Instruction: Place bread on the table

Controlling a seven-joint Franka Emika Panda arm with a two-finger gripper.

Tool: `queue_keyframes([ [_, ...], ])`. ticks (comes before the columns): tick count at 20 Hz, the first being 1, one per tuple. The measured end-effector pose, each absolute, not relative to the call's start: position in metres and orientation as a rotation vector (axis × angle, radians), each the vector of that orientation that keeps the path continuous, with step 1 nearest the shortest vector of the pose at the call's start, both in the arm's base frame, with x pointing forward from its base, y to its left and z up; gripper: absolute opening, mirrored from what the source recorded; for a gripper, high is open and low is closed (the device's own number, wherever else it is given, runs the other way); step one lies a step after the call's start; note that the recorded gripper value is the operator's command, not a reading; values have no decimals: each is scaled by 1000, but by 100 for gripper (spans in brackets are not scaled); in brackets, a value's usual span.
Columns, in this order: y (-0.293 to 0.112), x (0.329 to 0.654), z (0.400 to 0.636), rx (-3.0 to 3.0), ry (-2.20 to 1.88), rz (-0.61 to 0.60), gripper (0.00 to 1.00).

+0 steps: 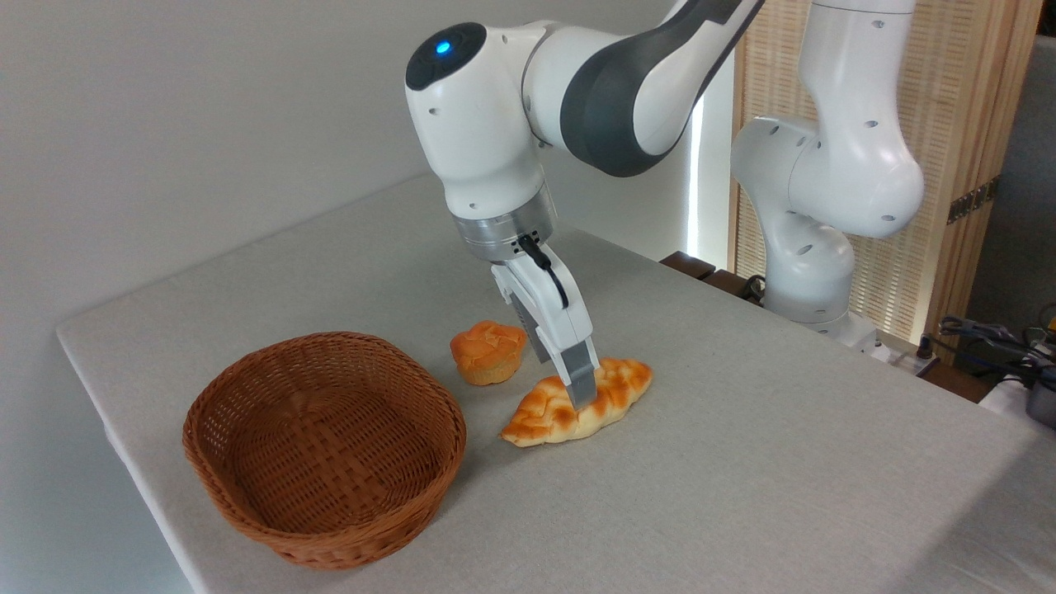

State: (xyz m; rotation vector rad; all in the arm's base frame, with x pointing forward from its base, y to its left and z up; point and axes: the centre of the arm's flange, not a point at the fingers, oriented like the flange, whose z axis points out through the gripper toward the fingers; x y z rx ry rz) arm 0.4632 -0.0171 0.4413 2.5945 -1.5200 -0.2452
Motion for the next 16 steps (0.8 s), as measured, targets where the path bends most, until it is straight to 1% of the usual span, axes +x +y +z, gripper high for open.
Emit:
queue_keyframes([
  [2, -17, 471, 457, 2639, -1484, -206, 100],
  [4, -20, 482, 483, 2718, -1409, -137, 100],
  [5, -24, 490, 500, 2762, -1365, -90, 100],
  [9, -49, 522, 582, 2852, -1229, 158, 100],
  [11, -46, 536, 609, 2853, -1114, 222, 100],
  [13, -39, 547, 619, 2845, -1069, 229, 100],
  [16, -37, 554, 618, 2842, -1061, 217, 100],
])
